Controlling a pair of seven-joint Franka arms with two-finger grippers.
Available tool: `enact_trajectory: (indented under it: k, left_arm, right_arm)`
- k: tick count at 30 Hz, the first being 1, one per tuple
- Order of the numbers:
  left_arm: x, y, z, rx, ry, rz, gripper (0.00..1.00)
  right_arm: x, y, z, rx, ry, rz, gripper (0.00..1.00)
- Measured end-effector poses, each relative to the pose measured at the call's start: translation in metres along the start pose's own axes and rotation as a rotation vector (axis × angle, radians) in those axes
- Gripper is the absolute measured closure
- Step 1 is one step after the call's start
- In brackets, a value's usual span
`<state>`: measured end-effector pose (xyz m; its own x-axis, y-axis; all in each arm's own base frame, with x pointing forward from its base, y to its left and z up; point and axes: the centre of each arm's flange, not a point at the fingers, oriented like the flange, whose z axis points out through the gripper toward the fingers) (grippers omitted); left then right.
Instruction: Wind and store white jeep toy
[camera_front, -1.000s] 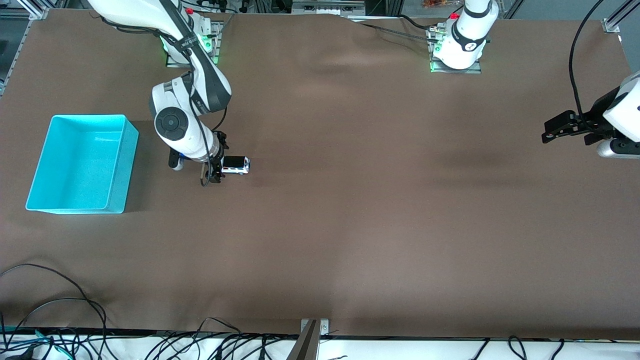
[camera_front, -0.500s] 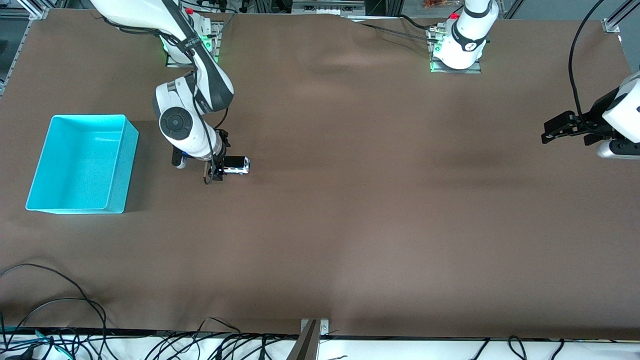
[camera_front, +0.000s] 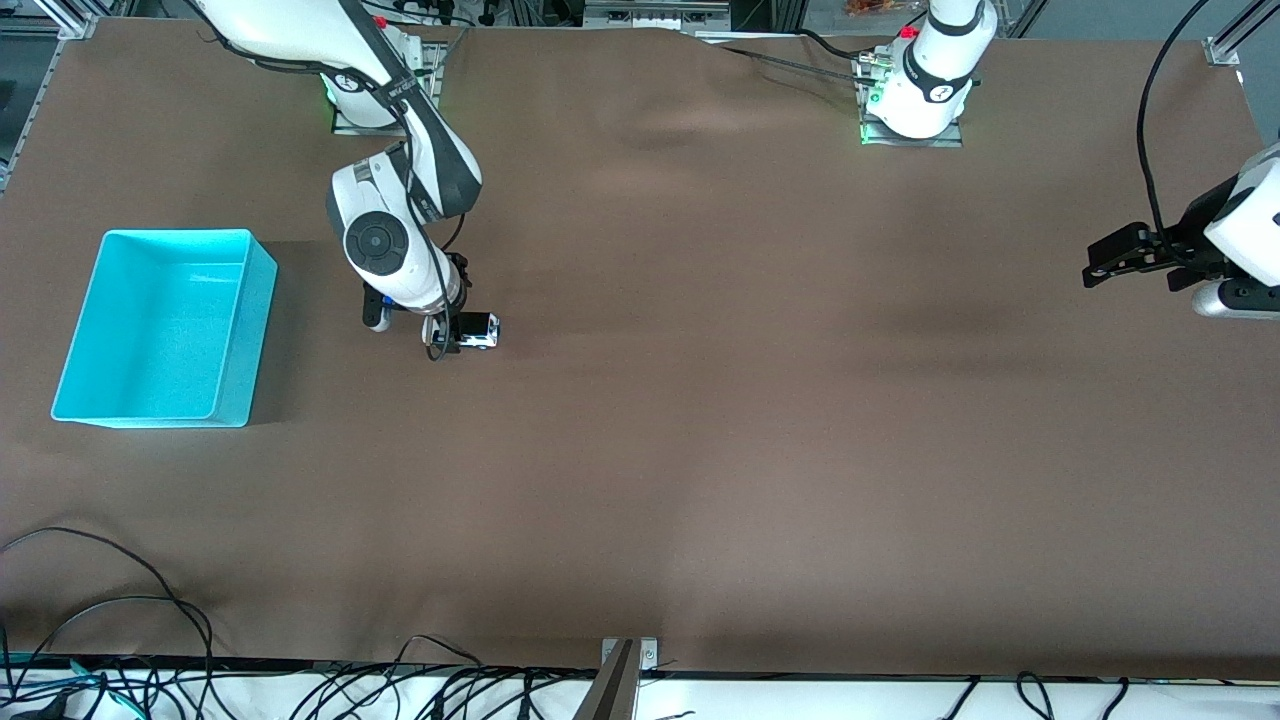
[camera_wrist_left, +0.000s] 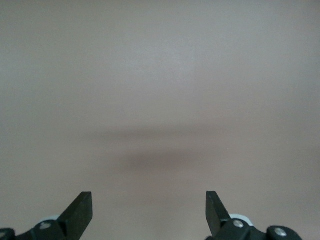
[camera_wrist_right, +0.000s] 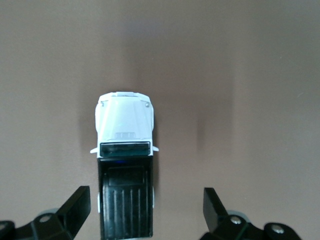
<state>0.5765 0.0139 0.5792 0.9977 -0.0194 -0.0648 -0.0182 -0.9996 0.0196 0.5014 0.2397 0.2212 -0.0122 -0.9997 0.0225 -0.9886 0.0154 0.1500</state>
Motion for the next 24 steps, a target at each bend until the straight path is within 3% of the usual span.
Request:
enact_trajectory:
  k: [15, 20, 24]
  left_arm:
    - [0.0, 0.0, 0.001, 0.0, -0.001, 0.0, 0.0]
    - [0.0, 0.0, 0.001, 0.0, -0.001, 0.0, 0.0]
    - [0.0, 0.0, 0.001, 0.0, -0.001, 0.0, 0.0]
  right_arm:
    - [-0.009, 0.001, 0.022, 0.007, -0.004, 0.033, 0.0]
    - [-0.008, 0.001, 0.024, 0.003, -0.002, 0.035, 0.04]
    - [-0.008, 0.001, 0.027, 0.0, 0.001, 0.035, 0.24]
